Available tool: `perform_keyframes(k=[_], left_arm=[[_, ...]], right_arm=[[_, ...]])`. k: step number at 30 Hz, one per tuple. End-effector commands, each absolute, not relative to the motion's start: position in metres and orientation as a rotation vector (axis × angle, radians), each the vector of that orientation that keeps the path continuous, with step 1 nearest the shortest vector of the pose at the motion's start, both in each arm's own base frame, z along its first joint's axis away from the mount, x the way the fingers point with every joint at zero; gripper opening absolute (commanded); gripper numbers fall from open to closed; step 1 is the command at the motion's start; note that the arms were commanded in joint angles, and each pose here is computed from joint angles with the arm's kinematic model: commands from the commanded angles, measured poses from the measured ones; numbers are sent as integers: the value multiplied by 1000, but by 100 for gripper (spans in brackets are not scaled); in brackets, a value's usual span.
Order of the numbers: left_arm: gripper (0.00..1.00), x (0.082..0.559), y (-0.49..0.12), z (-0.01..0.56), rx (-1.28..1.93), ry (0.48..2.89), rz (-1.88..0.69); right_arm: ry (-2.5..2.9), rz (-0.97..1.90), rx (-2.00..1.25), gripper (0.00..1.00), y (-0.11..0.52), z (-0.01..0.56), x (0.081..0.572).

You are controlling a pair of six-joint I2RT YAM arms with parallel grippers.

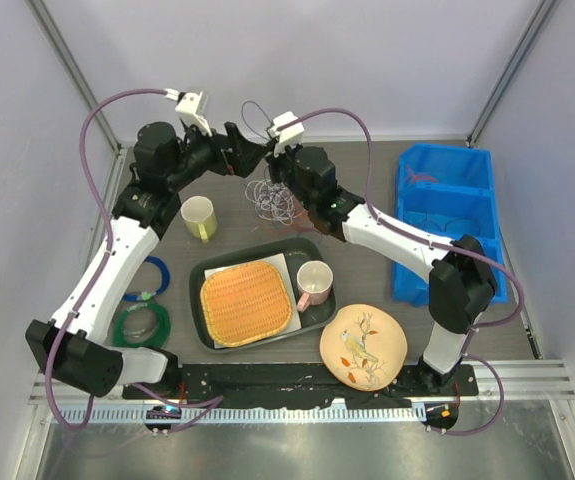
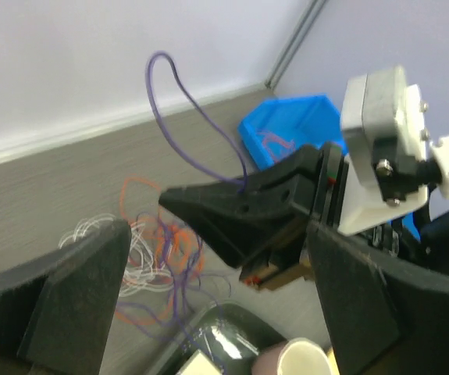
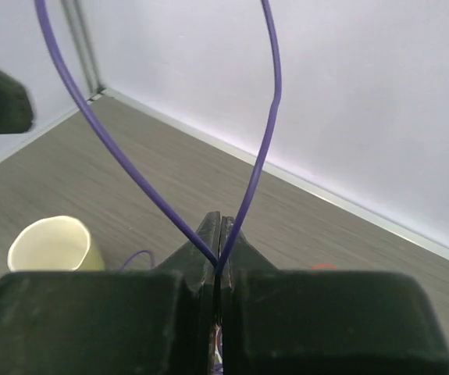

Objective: Untangle the cables

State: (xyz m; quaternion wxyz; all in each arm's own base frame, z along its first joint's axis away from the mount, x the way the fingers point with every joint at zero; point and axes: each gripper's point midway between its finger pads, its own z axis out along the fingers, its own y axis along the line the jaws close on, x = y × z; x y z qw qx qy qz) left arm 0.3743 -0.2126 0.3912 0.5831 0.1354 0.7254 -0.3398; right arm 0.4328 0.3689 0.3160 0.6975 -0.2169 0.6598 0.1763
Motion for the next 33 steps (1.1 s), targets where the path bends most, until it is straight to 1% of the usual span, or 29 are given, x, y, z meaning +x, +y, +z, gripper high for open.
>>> perform_keyframes(k=[1, 2, 3, 4, 6, 8, 9, 10, 12, 13, 14, 15, 18, 19, 21, 22, 23, 24, 25, 26, 28, 29, 33], left_arm=[[100, 361, -218, 380, 384, 1633, -807], [100, 361, -218, 377, 378, 1624, -804], [100, 362, -218, 370, 376, 1630, -803], [100, 364, -218, 350, 366, 1664, -801], [100, 367, -223, 340, 375, 1654, -826], [100, 364, -233, 326, 409, 1665, -891], [100, 365, -239, 316, 428, 1686, -923], [100, 362, -244, 310, 455, 1692, -959], [100, 355, -257, 314, 511, 1641, -1057], [100, 354, -259, 310, 508, 1631, -1076], [100, 357, -261, 319, 495, 1582, -1084], [100, 361, -262, 317, 484, 1580, -1078], [100, 375, -269, 322, 452, 1588, -1085], [100, 381, -274, 312, 443, 1612, -1095], [100, 389, -286, 318, 412, 1567, -1111], [100, 399, -294, 303, 396, 1581, -1113], [100, 396, -308, 313, 416, 1505, -1134], [100, 399, -315, 309, 399, 1496, -1150], [100, 398, -322, 319, 409, 1428, -1170], [100, 401, -333, 307, 406, 1436, -1193], [100, 410, -335, 320, 339, 1368, -1207], [100, 421, -335, 312, 286, 1379, -1195], [100, 444, -333, 323, 178, 1309, -1189]], right_arm=[[1367, 339, -178, 1, 323, 423, 444], [1374, 336, -157, 1, 320, 429, 445], [1352, 352, -121, 1, 317, 450, 443], [1378, 334, -109, 1, 313, 451, 443], [1366, 358, -64, 1, 307, 471, 439], [1388, 336, -28, 1, 299, 477, 439], [1364, 338, -6, 1, 294, 493, 436], [1361, 320, 3, 1, 290, 498, 436], [1333, 308, 38, 1, 281, 517, 434], [1340, 305, 33, 1, 282, 517, 435], [1343, 316, 25, 1, 285, 517, 435], [1330, 350, 6, 1, 289, 525, 432], [1380, 389, -35, 1, 298, 515, 428], [1383, 395, -30, 1, 298, 514, 428], [1385, 411, -15, 1, 299, 514, 428], [1375, 416, -1, 1, 298, 515, 429], [1376, 421, 1, 1, 301, 513, 431], [1372, 428, 11, 1, 302, 515, 431], [1377, 432, 14, 1, 303, 513, 433], [1372, 441, 17, 1, 304, 517, 432], [1375, 457, 29, 1, 306, 515, 434], [1373, 466, 31, 1, 307, 516, 433], [1365, 507, 39, 1, 309, 520, 429]])
